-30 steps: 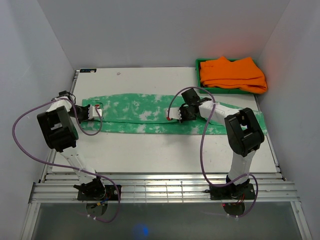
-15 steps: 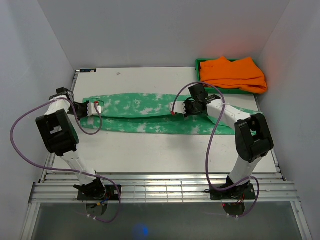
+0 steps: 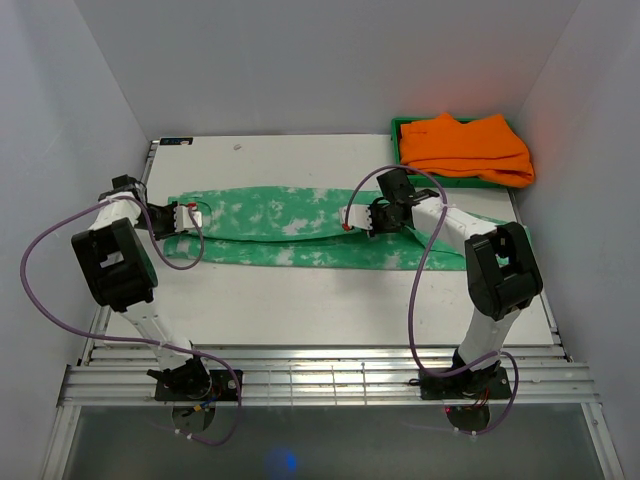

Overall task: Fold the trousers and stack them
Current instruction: Fold the trousers

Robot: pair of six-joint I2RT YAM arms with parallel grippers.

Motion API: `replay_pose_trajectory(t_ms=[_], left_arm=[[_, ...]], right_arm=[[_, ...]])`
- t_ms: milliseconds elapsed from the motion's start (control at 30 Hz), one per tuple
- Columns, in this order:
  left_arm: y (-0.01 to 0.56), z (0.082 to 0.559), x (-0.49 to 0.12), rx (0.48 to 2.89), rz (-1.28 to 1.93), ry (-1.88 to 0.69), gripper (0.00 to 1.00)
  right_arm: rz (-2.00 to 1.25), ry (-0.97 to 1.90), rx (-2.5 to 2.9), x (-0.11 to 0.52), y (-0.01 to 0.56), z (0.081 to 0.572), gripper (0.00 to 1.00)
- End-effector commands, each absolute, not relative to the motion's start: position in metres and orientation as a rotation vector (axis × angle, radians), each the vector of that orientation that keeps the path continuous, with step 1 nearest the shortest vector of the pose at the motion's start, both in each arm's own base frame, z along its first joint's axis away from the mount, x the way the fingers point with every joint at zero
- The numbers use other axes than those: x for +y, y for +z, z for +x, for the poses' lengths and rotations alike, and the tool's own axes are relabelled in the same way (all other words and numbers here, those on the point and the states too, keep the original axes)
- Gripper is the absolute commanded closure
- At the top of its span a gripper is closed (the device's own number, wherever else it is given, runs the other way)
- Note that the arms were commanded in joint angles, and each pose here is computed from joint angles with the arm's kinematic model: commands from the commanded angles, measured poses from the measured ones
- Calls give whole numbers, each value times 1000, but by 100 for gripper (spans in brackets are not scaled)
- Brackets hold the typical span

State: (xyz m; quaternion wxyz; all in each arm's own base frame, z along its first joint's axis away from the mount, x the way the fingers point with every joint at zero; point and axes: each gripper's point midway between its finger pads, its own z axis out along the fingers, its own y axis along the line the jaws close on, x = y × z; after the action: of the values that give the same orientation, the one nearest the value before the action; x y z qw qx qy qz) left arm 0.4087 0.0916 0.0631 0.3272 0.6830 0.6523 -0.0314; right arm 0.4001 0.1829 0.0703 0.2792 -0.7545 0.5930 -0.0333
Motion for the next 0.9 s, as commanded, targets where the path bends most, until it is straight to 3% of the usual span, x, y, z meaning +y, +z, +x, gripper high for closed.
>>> replay_pose_trajectory(t_ms=[0, 200, 233, 367, 433, 867], left_arm=[[64, 411, 93, 1688, 1784, -69, 63], [50, 408, 97, 1698, 1831, -71, 61], [47, 408, 98, 1704, 1835, -70, 64], [55, 418, 102, 1724, 1800, -52, 95], [66, 418, 101, 1731, 1776, -66, 100], [103, 392, 104, 1716, 1755, -55, 100]], right_arm=[[-2002, -105, 1613, 179, 81, 407, 92], [-2000, -114, 1614, 177, 82, 407, 92], [-1998, -114, 1615, 178, 82, 407, 92], [-1992, -116, 1608, 180, 89, 409, 92], [-1987, -121, 1610, 178, 92, 409, 92], [-2018, -69, 1629, 166, 96, 374, 92]])
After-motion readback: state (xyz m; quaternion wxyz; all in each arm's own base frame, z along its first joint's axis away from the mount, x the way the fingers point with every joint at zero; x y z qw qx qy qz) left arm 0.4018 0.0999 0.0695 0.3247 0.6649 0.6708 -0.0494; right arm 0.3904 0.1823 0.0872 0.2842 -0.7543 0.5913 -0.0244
